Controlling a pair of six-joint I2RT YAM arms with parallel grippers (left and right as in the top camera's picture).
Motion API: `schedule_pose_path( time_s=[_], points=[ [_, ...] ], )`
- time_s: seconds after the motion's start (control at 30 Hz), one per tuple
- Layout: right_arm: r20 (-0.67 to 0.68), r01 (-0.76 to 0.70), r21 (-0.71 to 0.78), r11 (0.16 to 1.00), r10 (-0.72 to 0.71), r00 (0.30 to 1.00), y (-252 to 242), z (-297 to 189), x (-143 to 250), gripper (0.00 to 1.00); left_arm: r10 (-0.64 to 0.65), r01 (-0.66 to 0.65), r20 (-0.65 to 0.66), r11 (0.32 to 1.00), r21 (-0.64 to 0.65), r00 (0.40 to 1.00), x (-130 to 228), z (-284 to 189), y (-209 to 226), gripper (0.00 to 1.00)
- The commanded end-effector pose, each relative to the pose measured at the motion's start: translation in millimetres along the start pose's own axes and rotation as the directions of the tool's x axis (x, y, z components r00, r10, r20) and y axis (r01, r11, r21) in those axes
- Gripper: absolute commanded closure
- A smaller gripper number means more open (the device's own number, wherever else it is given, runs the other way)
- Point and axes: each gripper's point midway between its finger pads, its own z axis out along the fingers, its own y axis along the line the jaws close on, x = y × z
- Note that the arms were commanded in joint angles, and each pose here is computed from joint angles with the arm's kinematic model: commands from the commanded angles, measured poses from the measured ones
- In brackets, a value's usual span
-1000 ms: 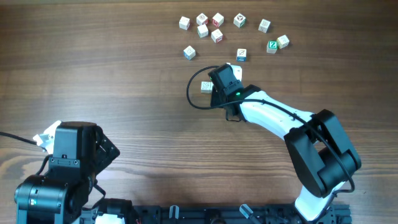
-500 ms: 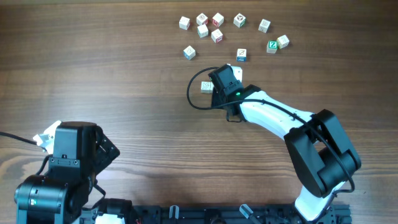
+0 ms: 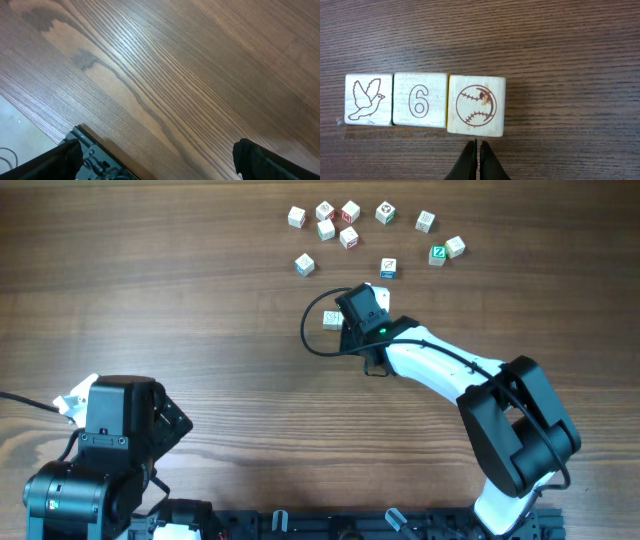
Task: Form a horizontal line
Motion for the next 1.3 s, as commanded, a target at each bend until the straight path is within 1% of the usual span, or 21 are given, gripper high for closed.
schedule_pose_path(
  time_s=[0.0,0.93,1.17,1.27],
  points=[
    [-0.008,-0.003,0.025,1.0,0.003,1.0,-6.2,6.3,5.1,0.95,-0.022,0.022,0.004,1.0,-0.007,1.0,-0.5,0.1,2.0,0.0],
    [0.032,-0.006,0.047,0.999,0.004,0.999,-9.2,6.0,-3.0,0.96,-0.022,0.022,0.004,1.0,-0.007,1.0,-0.5,0.2,2.0,0.0],
    [0.031,-0.006,0.046,0.999,0.005,0.999,-9.0,6.1,-2.8,0.95,-0.022,0.022,0.004,1.0,-0.007,1.0,-0.5,0.2,2.0,0.0],
    [0.014,-0.005,0.021,1.0,0.005,1.0,-4.7,6.2,0.1,0.95,-0.022,0.022,0.004,1.0,-0.007,1.0,-0.5,0.1,2.0,0.0]
  ],
)
